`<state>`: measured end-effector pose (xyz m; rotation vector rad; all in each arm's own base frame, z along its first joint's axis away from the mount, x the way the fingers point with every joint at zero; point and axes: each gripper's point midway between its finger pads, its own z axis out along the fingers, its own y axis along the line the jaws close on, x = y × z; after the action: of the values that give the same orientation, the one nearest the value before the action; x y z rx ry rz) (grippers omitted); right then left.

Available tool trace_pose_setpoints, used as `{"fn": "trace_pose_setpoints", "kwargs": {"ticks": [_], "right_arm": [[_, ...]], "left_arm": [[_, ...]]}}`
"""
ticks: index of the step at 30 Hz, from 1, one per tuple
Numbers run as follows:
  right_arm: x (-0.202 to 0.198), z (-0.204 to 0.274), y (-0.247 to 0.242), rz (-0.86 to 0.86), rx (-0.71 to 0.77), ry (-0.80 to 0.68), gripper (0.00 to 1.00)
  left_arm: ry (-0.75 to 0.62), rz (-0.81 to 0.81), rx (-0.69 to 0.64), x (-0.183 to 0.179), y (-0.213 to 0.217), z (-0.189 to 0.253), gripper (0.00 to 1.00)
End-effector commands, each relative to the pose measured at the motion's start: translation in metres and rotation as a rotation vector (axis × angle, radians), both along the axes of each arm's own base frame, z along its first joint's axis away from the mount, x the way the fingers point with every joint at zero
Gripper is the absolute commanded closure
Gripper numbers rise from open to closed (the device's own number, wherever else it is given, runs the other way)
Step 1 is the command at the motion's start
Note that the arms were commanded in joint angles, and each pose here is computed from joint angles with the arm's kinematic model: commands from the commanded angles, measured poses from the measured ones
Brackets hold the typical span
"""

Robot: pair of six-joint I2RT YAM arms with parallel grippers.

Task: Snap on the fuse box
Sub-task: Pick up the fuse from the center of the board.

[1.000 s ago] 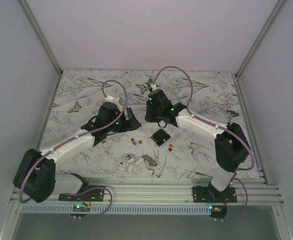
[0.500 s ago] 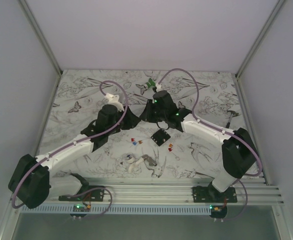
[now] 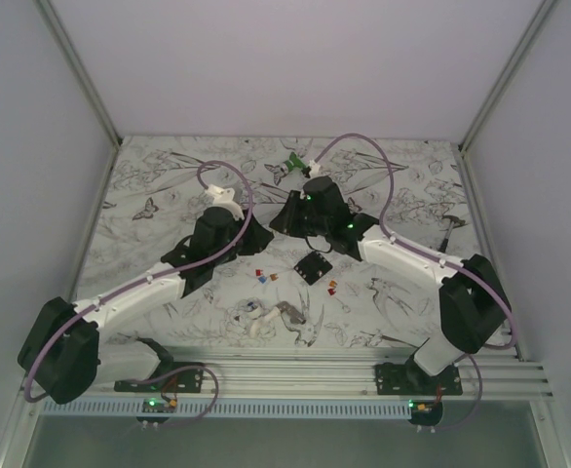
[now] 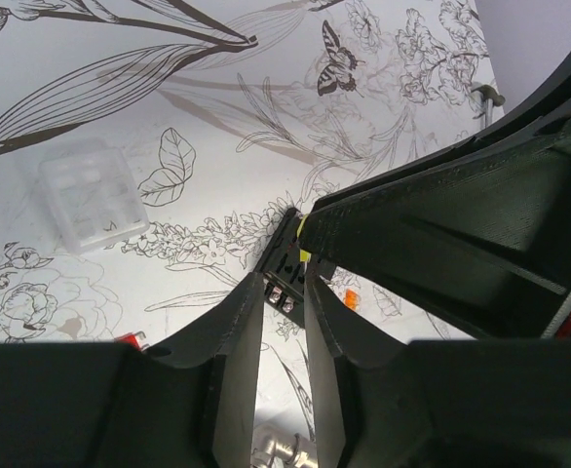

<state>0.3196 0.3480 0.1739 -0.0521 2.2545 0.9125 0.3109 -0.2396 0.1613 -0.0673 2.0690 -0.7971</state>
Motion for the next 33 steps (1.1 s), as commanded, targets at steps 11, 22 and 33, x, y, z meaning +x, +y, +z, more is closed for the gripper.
{"fn": "trace_pose_setpoints", "kwargs": {"ticks": [11, 22, 33], "right_arm": [[-0.003, 0.026, 0.002, -0.007, 0.109, -0.033, 0.79], [-0.01, 0.024, 0.004, 0.007, 0.141, -0.023, 0.79], [-0.011, 0.032, -0.01, 0.045, 0.118, -0.105, 0.63]], "left_arm": [[-0.066, -0.018, -0.025, 0.003, -0.01, 0.018, 0.72], [-0.073, -0.043, -0.045, 0.006, -0.018, 0.025, 0.96], [-0.159, -0.151, 0.058, -0.002, -0.015, 0.024, 1.0]]}}
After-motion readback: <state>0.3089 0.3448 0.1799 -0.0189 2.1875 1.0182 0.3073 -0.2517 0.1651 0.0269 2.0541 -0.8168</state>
